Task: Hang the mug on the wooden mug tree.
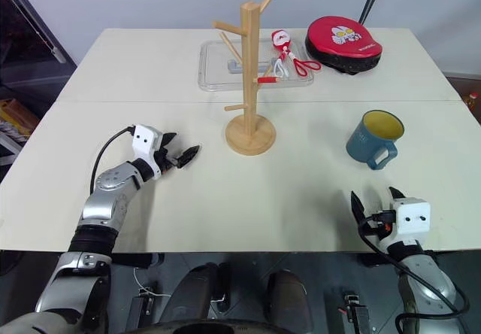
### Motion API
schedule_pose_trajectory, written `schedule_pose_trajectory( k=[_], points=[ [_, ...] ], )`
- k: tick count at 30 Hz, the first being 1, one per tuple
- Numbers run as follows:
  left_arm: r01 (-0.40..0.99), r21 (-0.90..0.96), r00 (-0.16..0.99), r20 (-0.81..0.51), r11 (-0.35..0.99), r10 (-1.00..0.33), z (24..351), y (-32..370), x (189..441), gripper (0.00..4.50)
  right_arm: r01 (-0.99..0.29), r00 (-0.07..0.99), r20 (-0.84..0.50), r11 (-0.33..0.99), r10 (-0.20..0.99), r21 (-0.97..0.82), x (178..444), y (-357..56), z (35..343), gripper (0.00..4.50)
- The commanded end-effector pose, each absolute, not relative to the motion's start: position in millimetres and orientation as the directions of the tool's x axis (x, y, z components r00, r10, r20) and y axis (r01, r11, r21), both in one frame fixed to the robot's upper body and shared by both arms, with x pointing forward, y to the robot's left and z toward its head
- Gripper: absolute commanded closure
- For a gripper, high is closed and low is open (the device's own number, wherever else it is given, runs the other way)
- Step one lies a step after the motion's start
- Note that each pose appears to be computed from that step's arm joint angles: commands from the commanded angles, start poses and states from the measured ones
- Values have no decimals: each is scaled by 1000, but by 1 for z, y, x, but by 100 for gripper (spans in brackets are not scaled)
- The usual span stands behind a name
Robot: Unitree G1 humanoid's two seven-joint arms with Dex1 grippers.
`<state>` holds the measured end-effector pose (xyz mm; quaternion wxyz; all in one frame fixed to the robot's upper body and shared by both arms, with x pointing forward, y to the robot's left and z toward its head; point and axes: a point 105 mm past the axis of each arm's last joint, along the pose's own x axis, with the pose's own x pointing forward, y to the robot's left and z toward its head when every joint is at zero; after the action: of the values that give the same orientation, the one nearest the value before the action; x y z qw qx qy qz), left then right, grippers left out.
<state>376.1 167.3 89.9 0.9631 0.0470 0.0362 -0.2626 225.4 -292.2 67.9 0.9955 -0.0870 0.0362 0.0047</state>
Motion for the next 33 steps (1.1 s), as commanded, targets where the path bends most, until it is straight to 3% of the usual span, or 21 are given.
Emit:
schedule_pose_trajectory(
  k=[1, 10, 14, 21, 29, 33],
  points=[
    [501, 106, 866, -55, 859, -498, 102, 168, 375, 0, 1, 999, -41, 984, -9, -180, 222, -299, 72, 2],
    [531, 88, 847, -67, 843, -527, 100, 167, 371, 0, 15, 999, -31, 982, -21, -188, 218, -301, 69, 2],
    [606, 69, 794, 2, 792, -608, 113, 158, 362, 0, 43, 999, -8, 980, -45, -194, 220, -294, 73, 2],
    [730, 71, 677, 63, 680, -733, 123, 129, 342, 0, 271, 963, 56, 939, -265, -211, 226, -294, 82, 2],
    [916, 82, 385, 85, 392, -919, 138, 81, 297, 0, 399, 916, 130, 893, -379, -210, 249, -273, 99, 2],
    [938, 95, 325, 93, 333, -941, 146, 67, 288, 0, 455, 890, 148, 865, -431, -212, 260, -280, 107, 2]
  ],
)
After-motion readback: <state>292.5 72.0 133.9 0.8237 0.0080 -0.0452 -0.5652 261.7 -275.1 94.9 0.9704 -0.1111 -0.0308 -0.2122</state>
